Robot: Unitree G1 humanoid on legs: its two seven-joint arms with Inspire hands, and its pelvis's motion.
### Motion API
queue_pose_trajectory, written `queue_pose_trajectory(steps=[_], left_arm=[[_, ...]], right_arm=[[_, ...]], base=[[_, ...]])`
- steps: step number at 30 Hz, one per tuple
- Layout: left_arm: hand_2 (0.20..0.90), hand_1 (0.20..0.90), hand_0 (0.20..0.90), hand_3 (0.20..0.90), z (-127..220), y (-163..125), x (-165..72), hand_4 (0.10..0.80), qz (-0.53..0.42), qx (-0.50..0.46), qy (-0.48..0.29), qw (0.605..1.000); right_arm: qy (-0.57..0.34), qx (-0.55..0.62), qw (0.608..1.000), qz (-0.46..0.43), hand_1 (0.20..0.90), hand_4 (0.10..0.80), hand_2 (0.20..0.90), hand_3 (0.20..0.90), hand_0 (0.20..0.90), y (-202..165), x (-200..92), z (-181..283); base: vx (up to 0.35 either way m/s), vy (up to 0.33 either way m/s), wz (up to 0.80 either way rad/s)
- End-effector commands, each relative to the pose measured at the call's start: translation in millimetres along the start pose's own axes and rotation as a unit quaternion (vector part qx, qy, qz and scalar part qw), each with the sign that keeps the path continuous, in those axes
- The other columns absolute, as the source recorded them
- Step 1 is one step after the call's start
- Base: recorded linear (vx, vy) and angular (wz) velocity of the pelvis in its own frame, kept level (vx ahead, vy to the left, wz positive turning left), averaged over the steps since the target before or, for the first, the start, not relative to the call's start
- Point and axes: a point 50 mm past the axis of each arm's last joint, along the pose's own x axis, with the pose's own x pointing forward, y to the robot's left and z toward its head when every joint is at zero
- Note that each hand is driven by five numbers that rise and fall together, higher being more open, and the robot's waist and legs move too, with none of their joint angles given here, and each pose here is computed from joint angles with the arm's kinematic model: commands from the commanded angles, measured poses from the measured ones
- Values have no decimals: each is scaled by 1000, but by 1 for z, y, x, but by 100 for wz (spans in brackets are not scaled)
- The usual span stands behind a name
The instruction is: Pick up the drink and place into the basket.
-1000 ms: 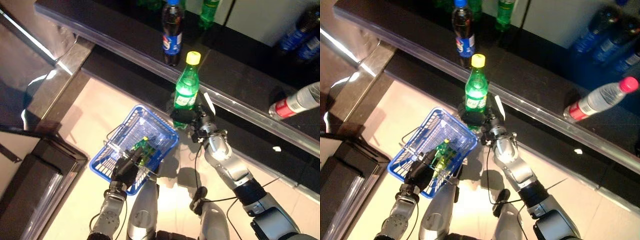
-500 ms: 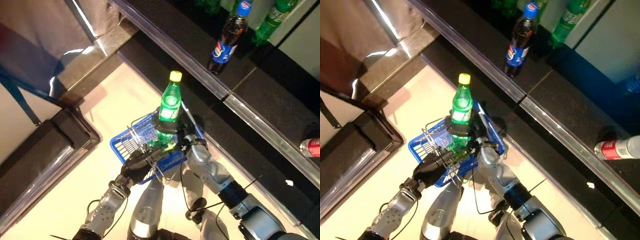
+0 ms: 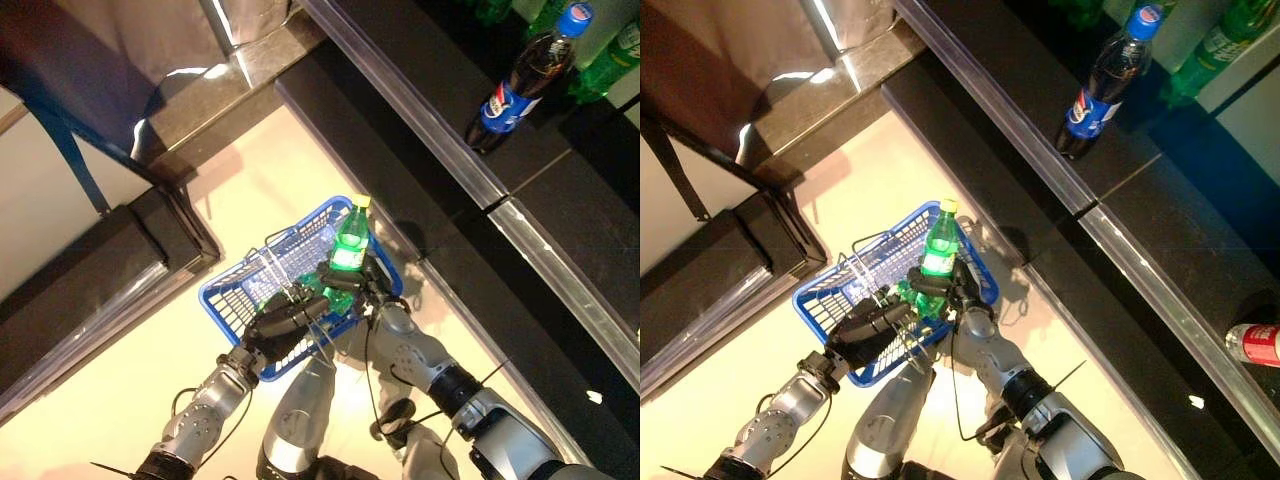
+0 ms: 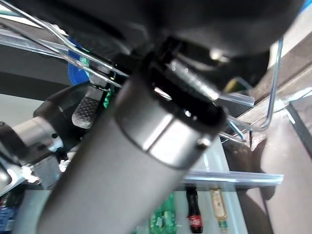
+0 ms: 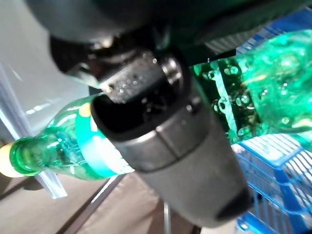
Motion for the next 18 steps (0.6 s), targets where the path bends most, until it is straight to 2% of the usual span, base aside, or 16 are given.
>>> queue_pose_trajectory(steps=[1,10,18], left_arm=[[300,300,300,200,25,-153,17,100,-456,46,-60,887],[300,300,300,200,31,-155,18,100,-461,67,-61,883],[300,300,300,200,36,-161,16,100,-485,68,-59,870]], right_arm=[[-140,55,975,164,300,100,300,200,300,88,-4,75],[-111,84,977,159,300,100,300,200,300,89,7,75],[-18,168,977,131,300,100,300,200,300,69,25,51]], base=[[29,25,6],[46,-6,6],[19,-1,3]])
